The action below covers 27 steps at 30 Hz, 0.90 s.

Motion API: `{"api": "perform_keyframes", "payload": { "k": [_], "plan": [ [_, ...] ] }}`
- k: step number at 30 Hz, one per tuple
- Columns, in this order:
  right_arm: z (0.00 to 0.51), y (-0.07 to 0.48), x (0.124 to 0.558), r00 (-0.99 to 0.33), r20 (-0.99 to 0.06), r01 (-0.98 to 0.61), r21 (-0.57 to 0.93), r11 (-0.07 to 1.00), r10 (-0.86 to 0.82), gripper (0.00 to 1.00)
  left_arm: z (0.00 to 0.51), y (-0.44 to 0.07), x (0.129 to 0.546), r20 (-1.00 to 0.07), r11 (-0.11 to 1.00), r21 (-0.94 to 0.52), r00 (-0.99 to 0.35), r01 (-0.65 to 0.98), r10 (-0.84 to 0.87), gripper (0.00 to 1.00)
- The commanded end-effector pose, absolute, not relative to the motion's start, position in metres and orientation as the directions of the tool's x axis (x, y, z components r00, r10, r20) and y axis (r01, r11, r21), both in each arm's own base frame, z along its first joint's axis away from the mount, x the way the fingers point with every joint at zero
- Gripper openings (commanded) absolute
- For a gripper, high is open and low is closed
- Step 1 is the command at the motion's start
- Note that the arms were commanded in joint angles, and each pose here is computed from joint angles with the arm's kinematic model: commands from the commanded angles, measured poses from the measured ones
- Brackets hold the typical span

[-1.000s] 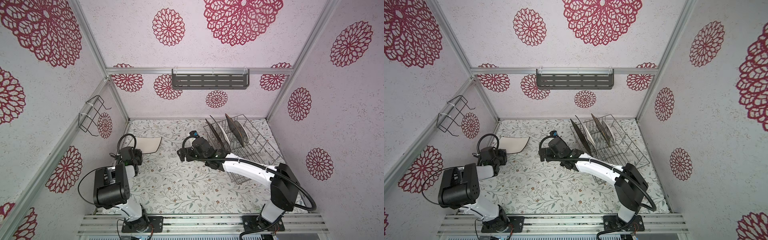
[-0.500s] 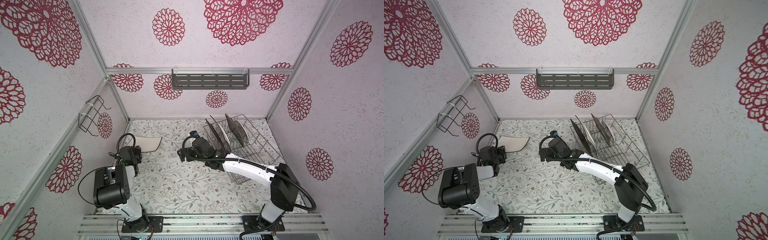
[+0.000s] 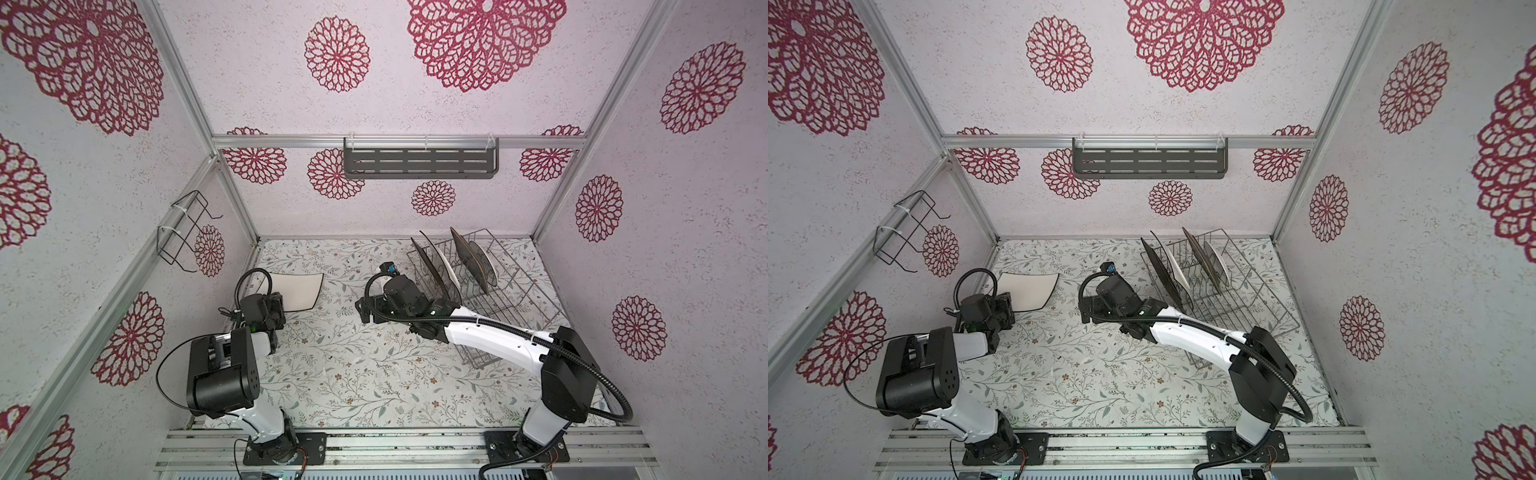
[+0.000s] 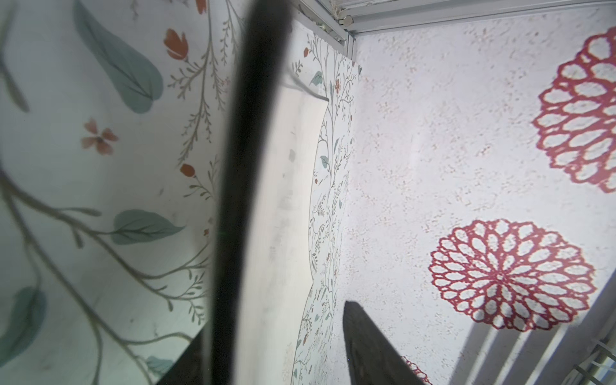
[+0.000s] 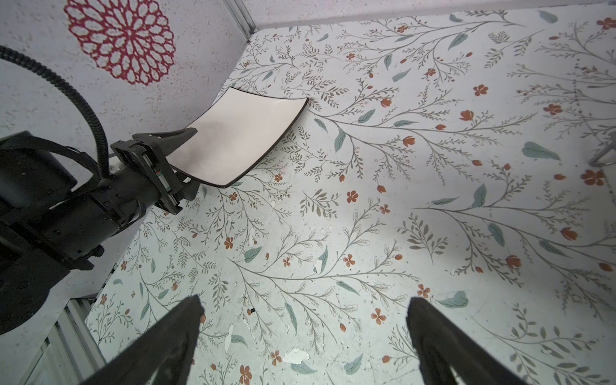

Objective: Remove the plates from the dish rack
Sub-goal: 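Lower the white square plate flat onto the table with the left gripper, then open the left gripper and lift it off the plate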

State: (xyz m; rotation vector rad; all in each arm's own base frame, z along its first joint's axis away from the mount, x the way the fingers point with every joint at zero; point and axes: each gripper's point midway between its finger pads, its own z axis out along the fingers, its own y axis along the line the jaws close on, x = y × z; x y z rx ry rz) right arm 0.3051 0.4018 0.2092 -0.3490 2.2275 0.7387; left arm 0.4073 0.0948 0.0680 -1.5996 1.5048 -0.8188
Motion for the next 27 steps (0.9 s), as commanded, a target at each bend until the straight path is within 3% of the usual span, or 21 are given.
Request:
{"api": "perform_keyframes", "payload": {
  "k": [1, 12, 27],
  "plan": [
    [0.226, 0.394, 0.304, -0.658, -0.753, -0.449, 0.401, 0.798, 0.008, 0.99, 0.092, 0.097, 0.413, -0.087, 0.034, -0.889, 0.096, -0.457, -0.992, 0.60],
    [0.227, 0.388, 0.299, -0.658, -0.753, -0.445, 0.403, 0.800, 0.014, 0.99, 0.081, 0.094, 0.403, -0.093, 0.037, -0.867, 0.089, -0.497, -0.992, 0.70],
    [0.222, 0.387, 0.291, -0.669, -0.743, -0.438, 0.412, 0.799, 0.015, 0.99, 0.060, 0.086, 0.382, -0.100, 0.042, -0.833, 0.075, -0.552, -0.992, 0.74]
  ]
}}
